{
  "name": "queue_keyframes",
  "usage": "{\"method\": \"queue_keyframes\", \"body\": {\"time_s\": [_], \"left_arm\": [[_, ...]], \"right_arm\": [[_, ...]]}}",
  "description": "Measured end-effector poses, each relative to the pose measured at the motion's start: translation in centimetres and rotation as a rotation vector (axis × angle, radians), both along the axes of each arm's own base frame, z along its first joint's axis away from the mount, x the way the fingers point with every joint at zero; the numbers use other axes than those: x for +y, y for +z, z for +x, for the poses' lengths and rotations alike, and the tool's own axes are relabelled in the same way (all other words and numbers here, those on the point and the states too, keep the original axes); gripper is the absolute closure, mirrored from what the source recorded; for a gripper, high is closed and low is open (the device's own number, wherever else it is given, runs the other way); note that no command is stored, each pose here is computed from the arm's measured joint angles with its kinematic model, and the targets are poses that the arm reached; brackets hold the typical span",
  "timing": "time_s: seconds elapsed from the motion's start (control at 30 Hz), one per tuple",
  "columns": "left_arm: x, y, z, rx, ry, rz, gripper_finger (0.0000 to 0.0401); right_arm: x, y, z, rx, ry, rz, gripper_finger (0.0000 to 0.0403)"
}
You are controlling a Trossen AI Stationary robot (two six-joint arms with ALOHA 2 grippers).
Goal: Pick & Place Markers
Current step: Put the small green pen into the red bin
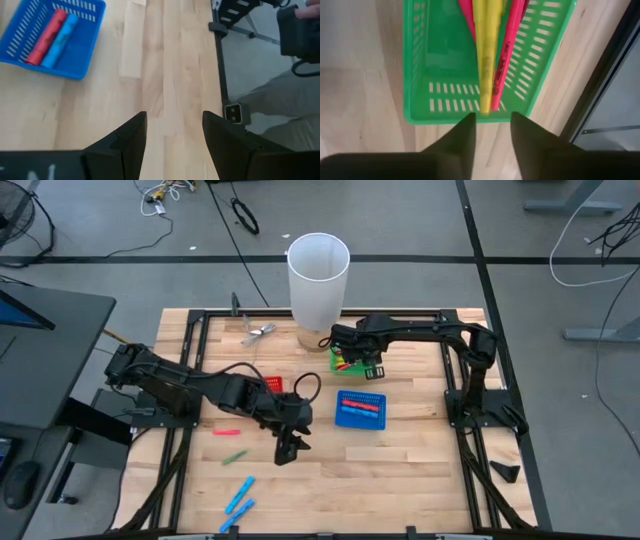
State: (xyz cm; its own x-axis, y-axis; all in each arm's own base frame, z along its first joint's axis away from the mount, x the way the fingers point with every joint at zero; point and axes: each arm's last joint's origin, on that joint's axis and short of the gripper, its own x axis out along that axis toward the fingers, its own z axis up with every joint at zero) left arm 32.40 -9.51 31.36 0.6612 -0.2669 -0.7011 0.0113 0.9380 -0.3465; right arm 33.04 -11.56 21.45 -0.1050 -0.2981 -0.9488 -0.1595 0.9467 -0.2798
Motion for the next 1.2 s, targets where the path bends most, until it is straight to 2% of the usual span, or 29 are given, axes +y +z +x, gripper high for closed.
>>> {"method": "queue_keyframes", "body": {"time_s": [0.2, 0.4, 0.53, 0.67, 0.8, 1.03, 1.2], "left_arm": [[0.0, 0.0, 0.0, 0.005, -0.004, -0.003, 0.0204], [0.0, 0.0, 0.0, 0.004, -0.004, -0.003, 0.0204], [0.0, -0.1, -0.1, 0.010, -0.004, -0.002, 0.0204], [0.1, -0.1, -0.1, 0.013, 0.004, 0.000, 0.0204], [0.1, -0.1, -0.1, 0.009, 0.027, 0.019, 0.0204], [0.3, -0.1, 0.0, 0.004, 0.076, 0.039, 0.0204], [0.4, -0.1, 0.1, -0.013, 0.116, 0.076, 0.0204]], "right_arm": [[0.0, 0.0, 0.0, -0.005, 0.000, -0.002, 0.0224], [0.1, 0.0, 0.0, -0.008, -0.032, 0.000, 0.0205], [0.9, 0.8, -0.3, -0.055, -0.071, 0.090, 0.0204], [2.1, 2.8, -0.6, -0.201, -0.143, 0.237, 0.0207], [3.4, 5.8, -0.9, -0.384, -0.158, 0.324, 0.0211], [5.8, 11.1, -2.1, -0.687, -0.058, 0.333, 0.0213], [7.3, 14.4, -3.1, -0.890, -0.040, 0.345, 0.0214]]}}
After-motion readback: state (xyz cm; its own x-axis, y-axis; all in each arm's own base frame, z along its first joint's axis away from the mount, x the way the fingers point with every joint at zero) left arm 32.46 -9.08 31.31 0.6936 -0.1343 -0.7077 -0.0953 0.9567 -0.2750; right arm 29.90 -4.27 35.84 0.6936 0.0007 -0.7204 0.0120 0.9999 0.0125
